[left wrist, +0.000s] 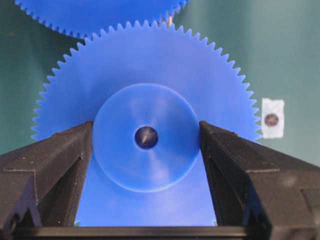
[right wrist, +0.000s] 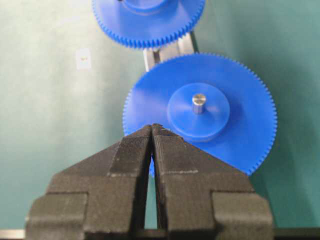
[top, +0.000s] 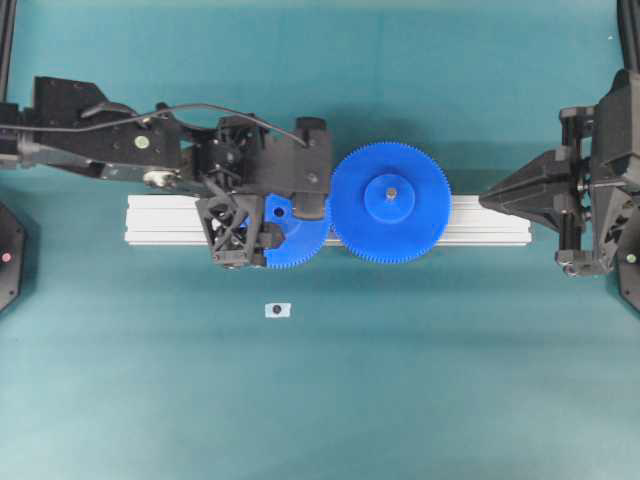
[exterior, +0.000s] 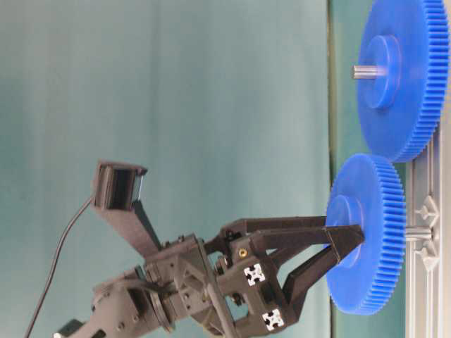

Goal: Insert the small gear onto the shaft.
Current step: 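Align the gear's bore with the left shaft beside the large gear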

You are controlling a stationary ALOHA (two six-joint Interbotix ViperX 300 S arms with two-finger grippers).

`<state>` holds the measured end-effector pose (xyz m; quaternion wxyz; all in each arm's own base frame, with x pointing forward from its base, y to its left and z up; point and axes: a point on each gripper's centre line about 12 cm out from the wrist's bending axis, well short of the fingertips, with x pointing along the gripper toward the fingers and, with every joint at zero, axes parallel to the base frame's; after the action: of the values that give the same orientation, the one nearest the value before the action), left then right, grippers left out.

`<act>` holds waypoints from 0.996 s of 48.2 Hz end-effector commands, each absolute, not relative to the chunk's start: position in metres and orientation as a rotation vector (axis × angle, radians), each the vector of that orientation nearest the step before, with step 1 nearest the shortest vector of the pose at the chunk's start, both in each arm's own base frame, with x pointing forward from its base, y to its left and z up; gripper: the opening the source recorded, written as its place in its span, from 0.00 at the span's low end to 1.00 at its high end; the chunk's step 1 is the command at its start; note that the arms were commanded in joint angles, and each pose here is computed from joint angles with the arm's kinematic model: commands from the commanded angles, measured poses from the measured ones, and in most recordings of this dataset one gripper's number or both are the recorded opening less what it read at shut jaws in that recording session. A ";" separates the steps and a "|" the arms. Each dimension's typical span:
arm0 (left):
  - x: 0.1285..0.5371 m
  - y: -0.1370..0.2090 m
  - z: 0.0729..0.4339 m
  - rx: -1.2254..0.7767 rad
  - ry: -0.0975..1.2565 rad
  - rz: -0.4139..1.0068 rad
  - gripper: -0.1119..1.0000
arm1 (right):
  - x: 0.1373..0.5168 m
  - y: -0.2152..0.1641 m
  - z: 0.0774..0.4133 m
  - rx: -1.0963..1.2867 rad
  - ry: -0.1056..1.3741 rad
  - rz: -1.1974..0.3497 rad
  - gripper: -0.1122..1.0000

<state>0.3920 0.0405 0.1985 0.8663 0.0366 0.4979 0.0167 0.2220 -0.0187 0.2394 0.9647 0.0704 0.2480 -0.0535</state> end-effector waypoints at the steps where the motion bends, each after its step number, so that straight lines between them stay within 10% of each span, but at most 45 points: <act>1: 0.392 0.040 0.209 0.078 1.012 0.038 0.76 | 0.223 -0.019 0.244 0.151 0.484 -0.111 0.19; 48: 0.383 0.038 0.211 0.085 1.072 0.027 0.83 | 0.220 -0.019 0.242 0.174 0.480 -0.117 0.19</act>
<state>0.3801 0.0389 0.1955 0.8482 0.0377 0.5281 0.0120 0.2185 -0.0184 0.2370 0.9638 0.0815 0.2474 -0.0564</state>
